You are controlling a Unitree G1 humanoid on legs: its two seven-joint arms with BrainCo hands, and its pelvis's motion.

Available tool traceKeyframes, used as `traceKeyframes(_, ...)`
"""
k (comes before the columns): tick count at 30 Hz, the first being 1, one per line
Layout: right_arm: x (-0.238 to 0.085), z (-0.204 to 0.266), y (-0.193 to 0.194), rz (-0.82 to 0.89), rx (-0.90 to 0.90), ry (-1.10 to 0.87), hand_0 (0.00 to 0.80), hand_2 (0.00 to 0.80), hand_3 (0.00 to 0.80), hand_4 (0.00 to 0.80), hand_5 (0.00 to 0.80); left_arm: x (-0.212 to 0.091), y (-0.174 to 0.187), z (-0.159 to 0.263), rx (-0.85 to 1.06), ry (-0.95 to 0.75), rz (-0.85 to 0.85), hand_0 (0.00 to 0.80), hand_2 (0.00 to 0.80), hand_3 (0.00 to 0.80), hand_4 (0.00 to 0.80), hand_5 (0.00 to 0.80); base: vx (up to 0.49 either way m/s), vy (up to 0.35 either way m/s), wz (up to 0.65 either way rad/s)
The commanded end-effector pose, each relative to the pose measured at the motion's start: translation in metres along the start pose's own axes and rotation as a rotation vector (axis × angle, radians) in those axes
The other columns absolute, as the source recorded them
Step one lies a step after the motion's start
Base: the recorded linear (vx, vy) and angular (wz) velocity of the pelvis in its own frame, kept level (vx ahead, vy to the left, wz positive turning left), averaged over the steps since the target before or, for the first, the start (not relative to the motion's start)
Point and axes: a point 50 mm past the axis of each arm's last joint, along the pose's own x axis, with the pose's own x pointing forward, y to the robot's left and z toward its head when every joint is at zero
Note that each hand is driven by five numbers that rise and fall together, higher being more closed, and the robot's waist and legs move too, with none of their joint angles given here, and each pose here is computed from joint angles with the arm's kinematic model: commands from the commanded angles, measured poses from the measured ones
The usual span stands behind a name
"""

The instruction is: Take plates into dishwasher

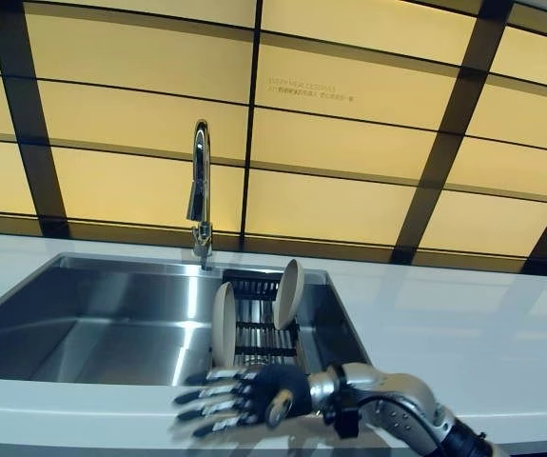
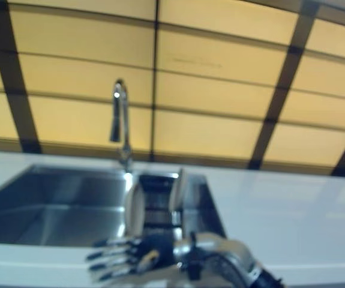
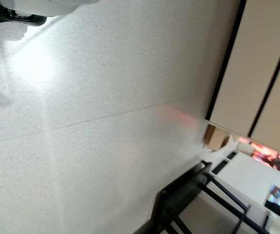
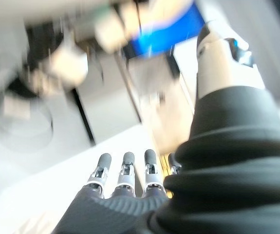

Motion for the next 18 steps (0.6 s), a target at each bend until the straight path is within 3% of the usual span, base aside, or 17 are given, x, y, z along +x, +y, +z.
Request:
traceKeyframes(1, -0.024, 0.053, -0.026, -0.17, -0.234, -0.116, 0.0, 0.0, 0.0, 0.0, 0.0, 0.0, 0.006, 0.01, 0.021, 0.01, 0.023, 0.0, 0.0, 0.0, 0.0, 0.0, 0.0, 0.0, 0.0)
traceKeyframes(5, -0.049, 0.062, -0.044, -0.329, -0.306, -0.122, 0.0, 0.0, 0.0, 0.0, 0.0, 0.0, 0.007, 0.007, 0.015, 0.015, 0.022, 0.0, 0.0, 0.0, 0.0, 0.0, 0.013, -0.007, 0.0)
traceKeyframes(6, -0.072, 0.07, -0.057, -0.476, -0.394, -0.105, 0.0, 0.0, 0.0, 0.0, 0.0, 0.0, 0.008, 0.004, 0.01, 0.018, 0.024, 0.0, 0.0, 0.0, 0.0, 0.0, 0.041, -0.024, -0.01)
traceKeyframes(14, -0.129, 0.099, -0.076, -0.801, -0.564, -0.122, 0.0, 0.0, 0.0, 0.0, 0.0, 0.0, 0.01, 0.003, 0.014, 0.018, 0.033, 0.0, 0.0, 0.0, 0.0, 0.0, 0.004, -0.003, 0.0)
traceKeyframes(18, -0.147, 0.12, -0.078, -1.024, -0.837, -0.072, 0.0, 0.0, 0.0, 0.0, 0.0, 0.0, 0.011, 0.008, 0.014, 0.01, 0.037, 0.0, 0.0, 0.0, 0.0, 0.0, 0.0, 0.0, 0.0)
